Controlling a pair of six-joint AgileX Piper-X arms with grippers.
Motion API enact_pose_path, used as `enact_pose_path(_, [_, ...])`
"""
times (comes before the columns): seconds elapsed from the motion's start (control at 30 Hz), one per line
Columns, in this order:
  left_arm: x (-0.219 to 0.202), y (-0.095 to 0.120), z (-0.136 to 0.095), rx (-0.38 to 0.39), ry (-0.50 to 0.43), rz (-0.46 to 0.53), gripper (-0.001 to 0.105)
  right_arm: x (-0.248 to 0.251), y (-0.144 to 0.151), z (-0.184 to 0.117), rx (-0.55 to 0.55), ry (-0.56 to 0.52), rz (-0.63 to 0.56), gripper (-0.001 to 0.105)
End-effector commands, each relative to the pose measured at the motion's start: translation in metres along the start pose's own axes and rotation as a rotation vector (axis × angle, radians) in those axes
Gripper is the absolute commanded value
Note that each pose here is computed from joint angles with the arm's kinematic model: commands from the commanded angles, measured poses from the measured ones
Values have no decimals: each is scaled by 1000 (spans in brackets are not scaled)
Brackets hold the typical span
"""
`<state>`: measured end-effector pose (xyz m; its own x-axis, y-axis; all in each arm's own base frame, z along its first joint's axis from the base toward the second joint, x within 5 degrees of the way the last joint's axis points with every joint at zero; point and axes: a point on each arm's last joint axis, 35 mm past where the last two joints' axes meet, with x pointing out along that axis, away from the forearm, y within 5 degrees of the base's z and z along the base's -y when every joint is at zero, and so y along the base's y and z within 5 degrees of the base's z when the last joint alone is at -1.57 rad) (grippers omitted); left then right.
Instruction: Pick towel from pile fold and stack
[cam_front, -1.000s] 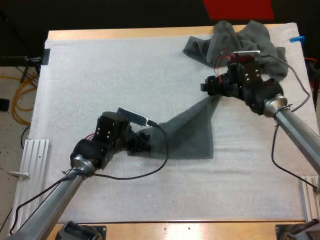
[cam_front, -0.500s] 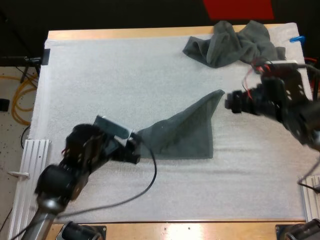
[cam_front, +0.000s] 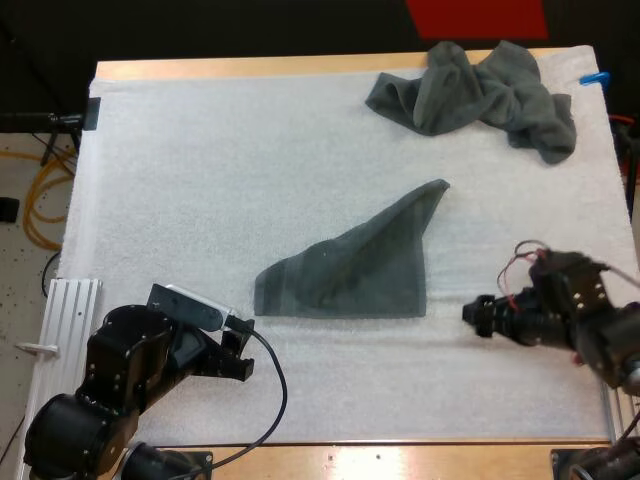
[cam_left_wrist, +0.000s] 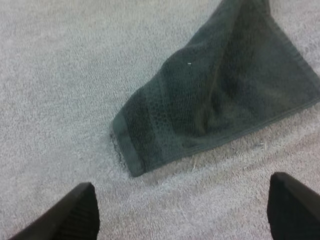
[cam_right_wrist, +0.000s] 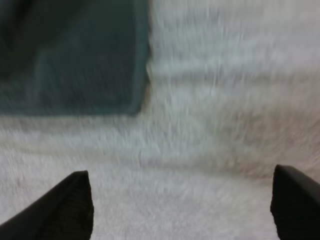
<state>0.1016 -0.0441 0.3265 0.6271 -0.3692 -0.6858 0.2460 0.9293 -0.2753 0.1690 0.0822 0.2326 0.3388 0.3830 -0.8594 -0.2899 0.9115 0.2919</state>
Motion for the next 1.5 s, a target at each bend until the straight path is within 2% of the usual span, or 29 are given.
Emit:
enact_pose_path(0.0, [-2, 0, 1, -12, -12, 14, 67, 6, 1, 1, 6, -28, 57, 71])
enact_pose_path(0.17, [-2, 0, 3, -10, -27, 10, 67, 50, -6, 0, 160, -40, 158, 71])
enact_pose_path(0.57, [-2, 0, 3, -15, -27, 10, 67, 129, -13, 13, 345, 69, 395, 71])
enact_pose_path(0.67, [-2, 0, 3, -15, -27, 10, 67, 137, -14, 15, 367, 60, 406, 69])
enact_pose_path(0.83, [-2, 0, 3, -15, -27, 10, 67, 144, -15, 16, 388, 73, 434, 54])
enact_pose_path(1.0, [-2, 0, 3, -13, -29, 9, 67, 150, -17, 13, 399, 79, 402, 35])
enact_pose_path(1.13, [-2, 0, 3, -6, -29, 9, 67, 150, -18, 14, 390, 63, 375, 0])
enact_pose_path(1.3, [6, 0, 5, -10, 5, 17, 67, 141, -16, 14, 324, 51, 375, 0])
enact_pose_path(1.47, [35, 0, 12, -24, 119, 12, 67, 113, -13, 8, 237, 67, 286, 0])
